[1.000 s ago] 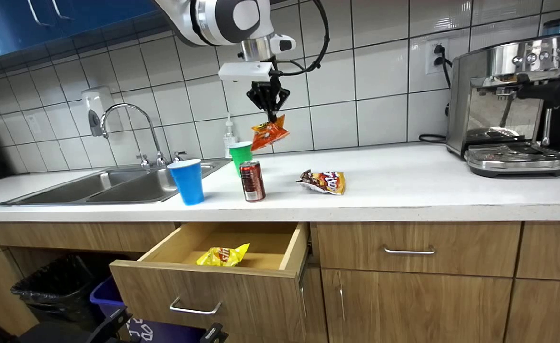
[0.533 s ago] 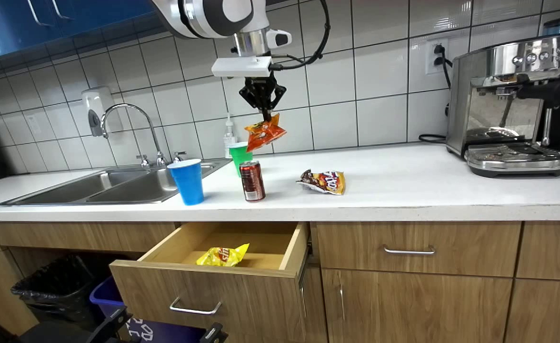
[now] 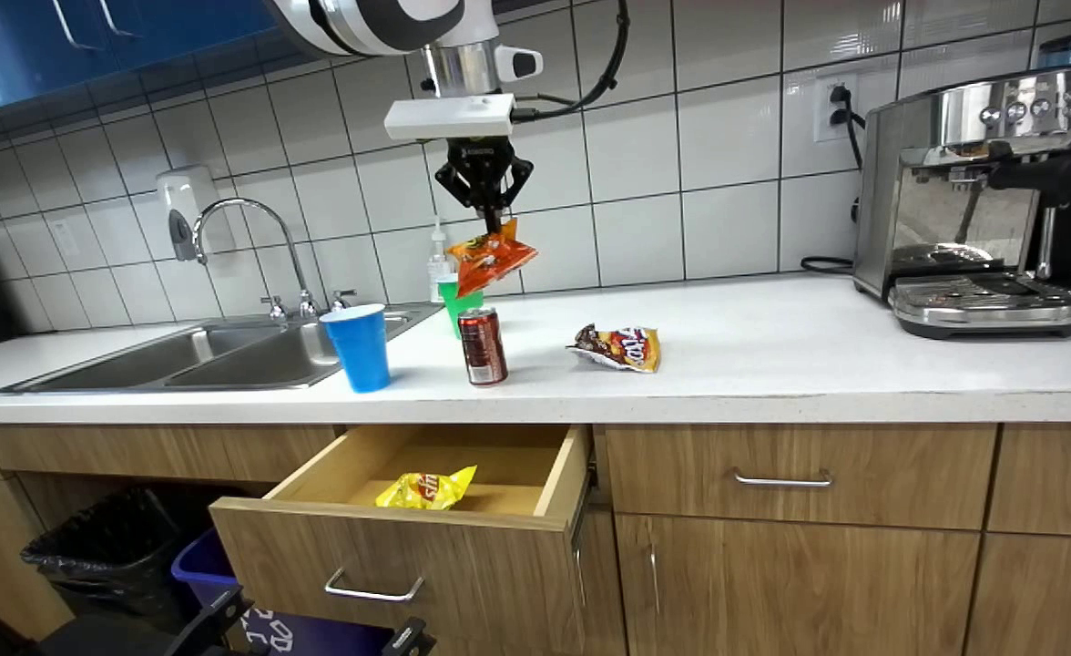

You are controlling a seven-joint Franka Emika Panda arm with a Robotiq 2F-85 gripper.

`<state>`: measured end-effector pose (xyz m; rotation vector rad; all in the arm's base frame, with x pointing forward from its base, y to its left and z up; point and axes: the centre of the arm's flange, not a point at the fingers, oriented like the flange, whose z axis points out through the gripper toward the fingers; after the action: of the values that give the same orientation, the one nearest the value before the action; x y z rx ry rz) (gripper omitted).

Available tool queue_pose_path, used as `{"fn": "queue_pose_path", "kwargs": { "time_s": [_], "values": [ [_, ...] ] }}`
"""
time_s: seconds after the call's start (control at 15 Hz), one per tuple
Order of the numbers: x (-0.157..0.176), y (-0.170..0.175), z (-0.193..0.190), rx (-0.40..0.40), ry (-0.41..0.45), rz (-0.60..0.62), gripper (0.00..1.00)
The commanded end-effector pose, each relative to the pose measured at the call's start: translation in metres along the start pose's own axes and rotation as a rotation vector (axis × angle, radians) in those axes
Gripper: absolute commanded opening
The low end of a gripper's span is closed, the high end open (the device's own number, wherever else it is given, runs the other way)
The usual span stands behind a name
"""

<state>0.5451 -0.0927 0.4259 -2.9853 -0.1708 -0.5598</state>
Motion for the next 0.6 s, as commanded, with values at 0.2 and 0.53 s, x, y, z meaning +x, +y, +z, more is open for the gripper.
{"fn": "queue_pose_path", "kwargs": {
  "time_s": [0.2,0.53],
  "values": [
    [-0.043,-0.008,-0.023,0.053,-0.044,-0.147,0.00],
    [-0.064,-0.021,-0.016,0.074,-0.090,-0.248,0.00]
  ]
}}
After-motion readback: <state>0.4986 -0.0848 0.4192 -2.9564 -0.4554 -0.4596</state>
